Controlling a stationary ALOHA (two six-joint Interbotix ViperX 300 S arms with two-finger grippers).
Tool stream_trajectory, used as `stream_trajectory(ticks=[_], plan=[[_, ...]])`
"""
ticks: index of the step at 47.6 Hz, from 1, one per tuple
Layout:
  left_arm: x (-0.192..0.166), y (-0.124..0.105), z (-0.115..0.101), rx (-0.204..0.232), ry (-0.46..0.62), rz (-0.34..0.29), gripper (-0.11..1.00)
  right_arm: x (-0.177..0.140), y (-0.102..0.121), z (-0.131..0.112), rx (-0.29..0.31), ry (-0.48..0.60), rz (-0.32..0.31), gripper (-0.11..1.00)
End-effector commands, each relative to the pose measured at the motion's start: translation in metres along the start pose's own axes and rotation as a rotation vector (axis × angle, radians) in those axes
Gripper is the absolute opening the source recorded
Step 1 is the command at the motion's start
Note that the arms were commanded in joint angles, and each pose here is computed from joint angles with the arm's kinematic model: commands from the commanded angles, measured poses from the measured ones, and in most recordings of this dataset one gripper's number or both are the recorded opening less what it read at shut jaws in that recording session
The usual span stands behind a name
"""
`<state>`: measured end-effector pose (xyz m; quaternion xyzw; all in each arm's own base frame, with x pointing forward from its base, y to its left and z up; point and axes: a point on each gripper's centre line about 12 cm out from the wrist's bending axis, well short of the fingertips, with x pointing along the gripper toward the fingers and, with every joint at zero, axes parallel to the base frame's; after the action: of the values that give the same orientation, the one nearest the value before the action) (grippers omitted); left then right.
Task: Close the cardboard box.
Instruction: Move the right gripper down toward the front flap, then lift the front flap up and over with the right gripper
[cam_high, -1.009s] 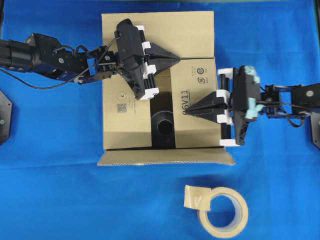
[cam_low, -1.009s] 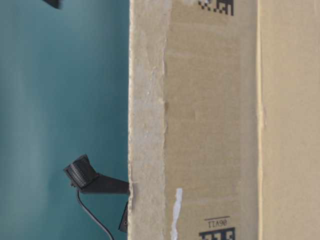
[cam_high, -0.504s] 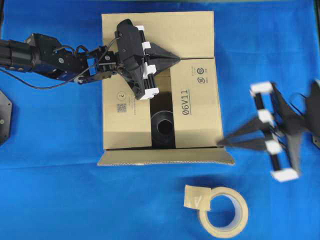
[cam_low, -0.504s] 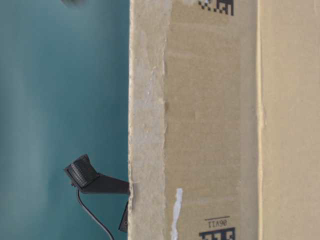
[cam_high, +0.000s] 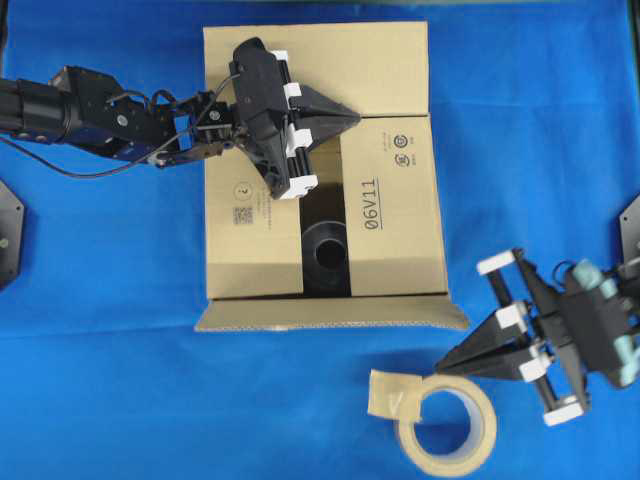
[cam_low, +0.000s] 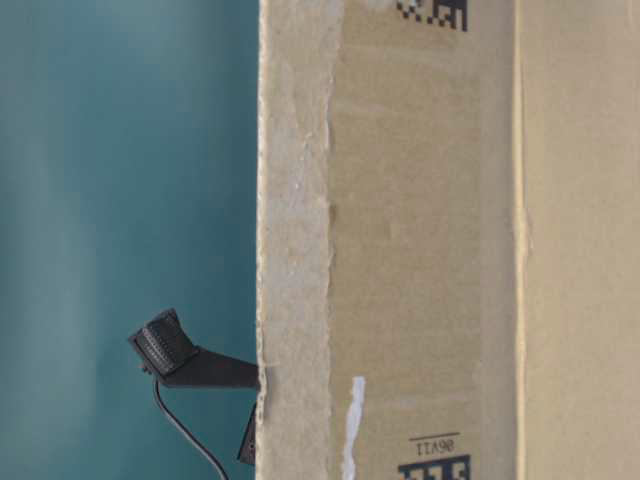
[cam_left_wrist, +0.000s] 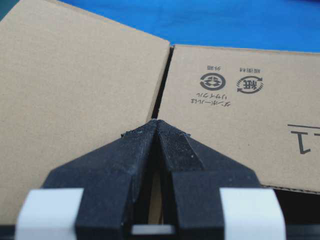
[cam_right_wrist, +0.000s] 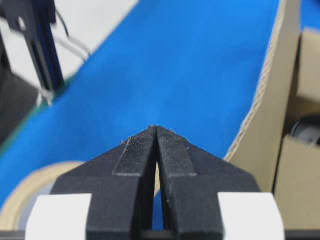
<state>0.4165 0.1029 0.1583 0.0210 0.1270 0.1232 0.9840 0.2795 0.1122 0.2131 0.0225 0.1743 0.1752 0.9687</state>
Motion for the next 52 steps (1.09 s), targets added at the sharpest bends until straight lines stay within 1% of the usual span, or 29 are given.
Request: stream_trajectory(ticks=[1,10,18,23,31,32,35,41,47,52], plan=[[-0.002,0.002,0.009,-0.003,-0.026,0.005,0.00,0.003,0.001,0.003,0.003,-0.020,0.004,0.00],[-0.002,0.002,0.009,-0.003,-0.026,0.005,0.00,0.001,0.000,0.006,0.004,-0.034,0.000,0.00],[-0.002,0.002,0.009,-0.003,-0.026,0.005,0.00,-0.011,-0.010,0.017,0.015,-0.080,-0.029,0.00],[-0.002,0.002,0.009,-0.003,-0.026,0.005,0.00,-0.021,-0.023,0.019,0.030,-0.103,-0.074,0.00],[-0.002,0.002,0.009,-0.003,-0.026,0.005,0.00,-0.029,-0.057,0.016,0.084,-0.088,-0.192,0.00],[-0.002,0.002,0.009,-0.003,-0.026,0.005,0.00,-0.029,-0.063,0.013,0.098,-0.076,-0.214,0.00],[-0.002,0.002,0.009,-0.003,-0.026,0.005,0.00,-0.029,-0.074,0.008,0.126,-0.048,-0.252,0.00],[-0.002,0.002,0.009,-0.003,-0.026,0.005,0.00,-0.026,-0.093,-0.008,0.181,0.018,-0.318,0.00],[-0.002,0.002,0.009,-0.004,-0.026,0.005,0.00,-0.019,-0.104,-0.027,0.232,0.084,-0.357,0.00],[-0.002,0.001,0.009,-0.004,-0.026,0.003,0.00,-0.012,-0.107,-0.038,0.251,0.124,-0.366,0.00]])
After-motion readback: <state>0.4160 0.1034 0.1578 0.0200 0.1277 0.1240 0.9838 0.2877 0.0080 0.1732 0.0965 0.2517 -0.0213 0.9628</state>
